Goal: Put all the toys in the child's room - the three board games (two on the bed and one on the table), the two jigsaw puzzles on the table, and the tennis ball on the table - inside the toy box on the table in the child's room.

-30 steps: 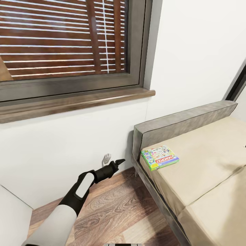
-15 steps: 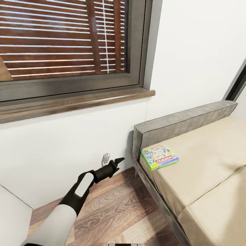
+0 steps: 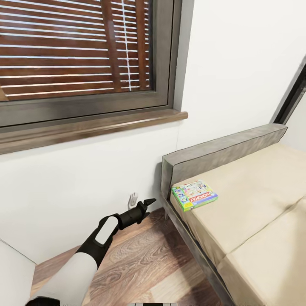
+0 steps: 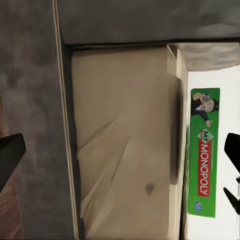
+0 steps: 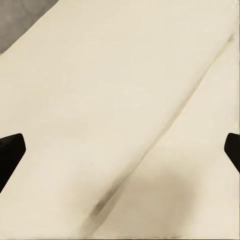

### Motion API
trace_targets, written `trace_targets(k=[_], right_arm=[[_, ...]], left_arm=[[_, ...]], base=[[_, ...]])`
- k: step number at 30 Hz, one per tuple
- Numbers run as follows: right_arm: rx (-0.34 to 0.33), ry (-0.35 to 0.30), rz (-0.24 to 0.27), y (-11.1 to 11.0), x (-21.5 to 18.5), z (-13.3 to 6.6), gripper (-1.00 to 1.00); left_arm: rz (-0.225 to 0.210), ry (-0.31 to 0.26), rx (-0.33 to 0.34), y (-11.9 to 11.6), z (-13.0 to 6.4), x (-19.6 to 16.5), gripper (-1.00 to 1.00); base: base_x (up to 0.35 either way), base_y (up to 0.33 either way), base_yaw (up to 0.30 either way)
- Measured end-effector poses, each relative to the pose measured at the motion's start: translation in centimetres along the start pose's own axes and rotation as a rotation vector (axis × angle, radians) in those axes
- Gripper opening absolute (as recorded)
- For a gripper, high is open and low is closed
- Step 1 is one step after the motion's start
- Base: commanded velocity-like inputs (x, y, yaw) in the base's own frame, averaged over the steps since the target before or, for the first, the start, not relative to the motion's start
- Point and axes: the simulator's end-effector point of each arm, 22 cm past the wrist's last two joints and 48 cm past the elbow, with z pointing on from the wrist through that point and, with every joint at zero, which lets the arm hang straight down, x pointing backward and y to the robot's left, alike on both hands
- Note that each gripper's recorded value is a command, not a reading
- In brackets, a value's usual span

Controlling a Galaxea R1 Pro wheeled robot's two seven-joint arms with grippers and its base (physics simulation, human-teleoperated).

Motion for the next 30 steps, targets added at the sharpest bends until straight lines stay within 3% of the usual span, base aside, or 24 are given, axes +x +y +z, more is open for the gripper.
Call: trace_targets(k=[8, 30], right_arm=[[0.000, -0.001, -0.001, 0.0, 0.0, 0.0, 1.00], [-0.001, -0.003, -0.003, 0.1, -0.1, 0.0, 1.00]], left_arm=[[-0.055, -0.003, 0.021, -0.2, 0.2, 0.1, 1.00], [-0.057, 0.007, 0.059, -2.4, 1.2, 0.7, 1.00]], base=[[0.000, 0.000, -0.079], [0.000, 0.000, -0.005]])
